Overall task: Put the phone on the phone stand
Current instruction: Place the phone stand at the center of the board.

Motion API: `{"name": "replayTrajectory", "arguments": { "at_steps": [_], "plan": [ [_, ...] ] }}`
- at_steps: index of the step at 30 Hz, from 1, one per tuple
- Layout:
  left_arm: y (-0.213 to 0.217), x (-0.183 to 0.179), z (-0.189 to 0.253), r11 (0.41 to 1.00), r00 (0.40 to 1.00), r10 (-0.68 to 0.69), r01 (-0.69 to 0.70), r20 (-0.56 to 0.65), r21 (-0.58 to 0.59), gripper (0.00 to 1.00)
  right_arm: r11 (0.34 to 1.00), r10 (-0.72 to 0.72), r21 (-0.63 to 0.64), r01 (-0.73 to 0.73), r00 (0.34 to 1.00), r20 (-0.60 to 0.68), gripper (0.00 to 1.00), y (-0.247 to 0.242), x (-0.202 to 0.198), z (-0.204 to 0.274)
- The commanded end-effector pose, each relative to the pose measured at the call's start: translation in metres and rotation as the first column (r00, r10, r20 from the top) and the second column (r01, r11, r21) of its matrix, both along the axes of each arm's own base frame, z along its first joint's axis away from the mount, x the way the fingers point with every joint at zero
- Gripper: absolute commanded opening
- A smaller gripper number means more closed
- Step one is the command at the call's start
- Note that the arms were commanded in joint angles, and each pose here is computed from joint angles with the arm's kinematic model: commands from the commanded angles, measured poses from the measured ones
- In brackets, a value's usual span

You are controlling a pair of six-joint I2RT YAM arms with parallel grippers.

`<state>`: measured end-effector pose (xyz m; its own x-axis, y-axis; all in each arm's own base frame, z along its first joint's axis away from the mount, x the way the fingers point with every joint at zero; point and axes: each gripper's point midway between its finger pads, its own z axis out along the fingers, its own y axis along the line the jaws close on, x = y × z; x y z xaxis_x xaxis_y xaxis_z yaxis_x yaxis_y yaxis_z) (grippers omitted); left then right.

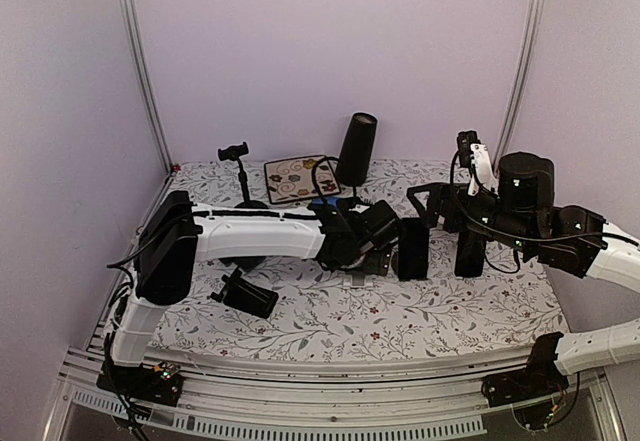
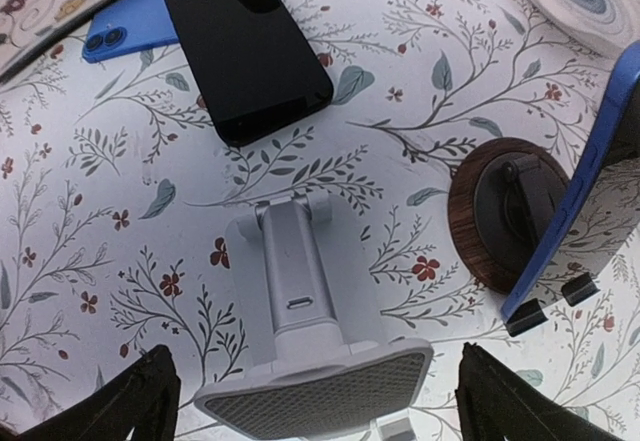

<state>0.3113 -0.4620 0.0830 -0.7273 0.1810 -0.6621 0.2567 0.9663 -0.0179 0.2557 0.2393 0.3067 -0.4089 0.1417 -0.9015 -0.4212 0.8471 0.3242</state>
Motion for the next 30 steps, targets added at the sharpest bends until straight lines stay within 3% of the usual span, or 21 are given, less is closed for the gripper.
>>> {"name": "replayTrajectory", "arguments": {
  "at_steps": [1, 14, 25, 30],
  "plan": [
    [-0.009, -0.006, 0.026, 0.998, 0.999, -0.028, 0.029, 0.016, -0.054, 0.97, 1.000, -0.002, -0.030, 0.002, 1.000, 0.001, 0.91, -0.001, 0.002, -0.004],
    [-0.001, -0.014, 0.066, 0.981, 0.996, -0.053, 0.066, 0.074, -0.183, 0.97, 0.998, 0.016, -0.061, -0.018, 1.000, -0.022, 0.97, 0.011, 0.008, -0.008],
    [0.047, -0.019, 0.083, 0.962, 0.995, -0.001, 0.027, 0.098, -0.272, 0.97, 0.989, 0.039, -0.139, -0.047, 0.998, -0.058, 0.98, 0.038, 0.026, -0.013],
    [0.059, 0.000, 0.082, 0.962, 0.996, 0.015, 0.010, 0.090, -0.273, 0.97, 0.989, 0.044, -0.138, -0.053, 0.997, -0.070, 0.98, 0.047, 0.031, -0.015]
  ]
}}
